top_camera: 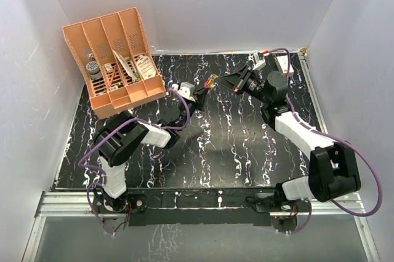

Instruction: Put the keys on the keyring

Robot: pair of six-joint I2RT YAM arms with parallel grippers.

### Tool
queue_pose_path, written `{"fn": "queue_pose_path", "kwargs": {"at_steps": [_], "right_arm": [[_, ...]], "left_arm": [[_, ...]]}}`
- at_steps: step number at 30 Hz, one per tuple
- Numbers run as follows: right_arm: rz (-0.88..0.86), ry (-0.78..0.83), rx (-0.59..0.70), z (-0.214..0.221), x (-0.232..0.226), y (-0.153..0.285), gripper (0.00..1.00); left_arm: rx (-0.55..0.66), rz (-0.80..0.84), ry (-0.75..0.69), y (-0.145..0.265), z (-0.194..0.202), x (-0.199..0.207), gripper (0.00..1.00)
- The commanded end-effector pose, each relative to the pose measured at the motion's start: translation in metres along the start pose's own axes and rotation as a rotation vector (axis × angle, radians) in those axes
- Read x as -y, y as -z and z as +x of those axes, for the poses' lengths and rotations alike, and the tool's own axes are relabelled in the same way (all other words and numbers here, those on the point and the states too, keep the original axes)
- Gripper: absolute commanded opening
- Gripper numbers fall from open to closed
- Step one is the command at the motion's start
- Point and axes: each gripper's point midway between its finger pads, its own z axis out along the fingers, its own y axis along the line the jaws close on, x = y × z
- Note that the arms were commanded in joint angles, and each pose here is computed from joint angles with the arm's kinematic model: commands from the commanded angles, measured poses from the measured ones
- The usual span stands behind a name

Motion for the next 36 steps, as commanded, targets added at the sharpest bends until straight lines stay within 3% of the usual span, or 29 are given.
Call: {"fn": "queue_pose_path", "kwargs": {"at_steps": [1,12,16,20,36], "right_arm": [[-0.040,0.080,0.005,-0.002,-0.017,0.006,0.00],[0.144,0.221,-0.052,0.005,0.016,0.016,0.00],[0.223,0.251,-0.049,0.002,0.028,0.021,0.44],[0.287,0.274,0.003,-0.005,0.034,0.030,0.66],[0.535,0.344,0.082,-0.014,0.074,0.062,0.73]], "left_arm": [[0.094,0.002,-0.067,-0.006,-0.041,0.003,0.00],[-0.081,-0.024,-0.502,0.007,-0.069,-0.016,0.00],[-0.133,-0.029,-0.599,0.001,-0.084,-0.019,0.00],[-0.161,-0.006,-0.643,-0.004,-0.096,-0.016,0.00],[-0.193,-0.043,-0.686,-0.004,-0.122,-0.021,0.00]]}}
